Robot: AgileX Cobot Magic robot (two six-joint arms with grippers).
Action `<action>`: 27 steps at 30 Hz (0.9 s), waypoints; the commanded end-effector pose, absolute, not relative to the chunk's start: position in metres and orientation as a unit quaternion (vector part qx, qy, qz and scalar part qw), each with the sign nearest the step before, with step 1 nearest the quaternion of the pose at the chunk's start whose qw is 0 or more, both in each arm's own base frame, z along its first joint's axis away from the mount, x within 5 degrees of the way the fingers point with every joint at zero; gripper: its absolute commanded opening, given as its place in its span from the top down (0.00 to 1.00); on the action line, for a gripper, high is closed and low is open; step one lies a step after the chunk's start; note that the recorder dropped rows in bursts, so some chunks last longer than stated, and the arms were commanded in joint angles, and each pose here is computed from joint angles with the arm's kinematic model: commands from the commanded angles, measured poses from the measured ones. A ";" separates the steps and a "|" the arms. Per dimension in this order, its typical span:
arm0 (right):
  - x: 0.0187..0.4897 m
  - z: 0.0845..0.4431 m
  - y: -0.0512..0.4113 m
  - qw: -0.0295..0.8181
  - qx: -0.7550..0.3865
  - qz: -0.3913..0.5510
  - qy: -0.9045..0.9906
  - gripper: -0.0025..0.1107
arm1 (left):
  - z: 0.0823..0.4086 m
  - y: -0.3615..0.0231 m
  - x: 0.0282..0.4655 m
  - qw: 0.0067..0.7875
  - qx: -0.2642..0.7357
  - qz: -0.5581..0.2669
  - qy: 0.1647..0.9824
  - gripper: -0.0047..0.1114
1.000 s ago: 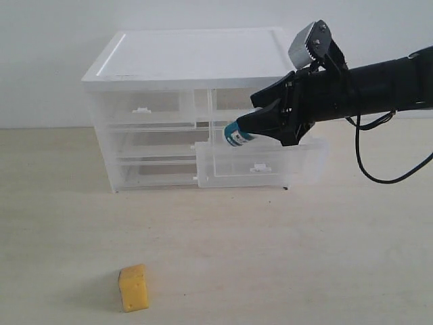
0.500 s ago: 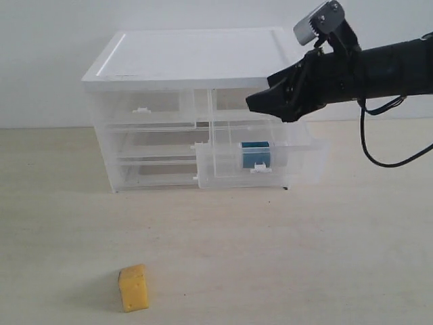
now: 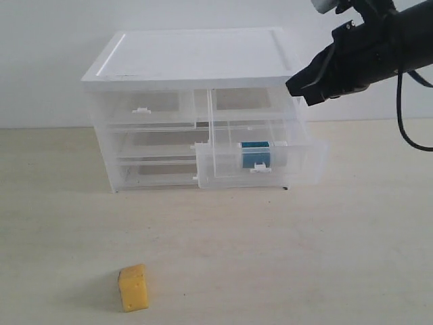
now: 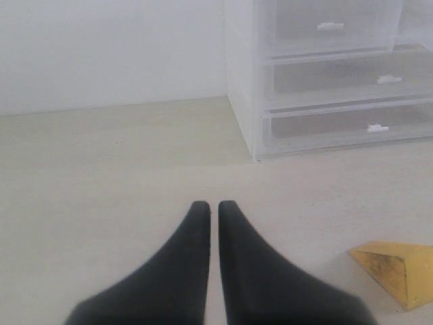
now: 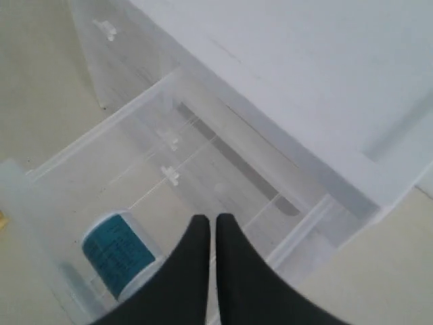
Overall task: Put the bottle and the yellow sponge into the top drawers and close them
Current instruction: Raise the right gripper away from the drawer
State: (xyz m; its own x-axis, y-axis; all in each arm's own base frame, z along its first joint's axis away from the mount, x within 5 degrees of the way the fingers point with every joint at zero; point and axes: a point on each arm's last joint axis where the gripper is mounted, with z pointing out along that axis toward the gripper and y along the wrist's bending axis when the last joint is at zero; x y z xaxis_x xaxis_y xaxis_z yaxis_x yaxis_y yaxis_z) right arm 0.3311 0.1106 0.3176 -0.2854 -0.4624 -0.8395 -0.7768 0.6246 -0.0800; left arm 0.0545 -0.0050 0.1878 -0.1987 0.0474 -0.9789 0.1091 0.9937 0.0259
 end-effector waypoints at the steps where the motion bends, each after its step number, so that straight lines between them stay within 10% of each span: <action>1: 0.307 0.330 0.117 0.480 -0.364 0.124 0.789 0.98 | 0.187 -0.005 0.054 0.630 0.048 -0.031 0.774 0.92; 14: 0.238 0.300 0.144 0.613 -0.222 0.079 0.754 0.98 | 0.187 -0.005 0.054 0.630 0.048 -0.031 0.774 0.92; 27: 0.181 0.234 0.161 0.596 -0.322 0.044 0.734 0.98 | 0.187 -0.005 0.054 0.630 0.048 -0.031 0.774 0.92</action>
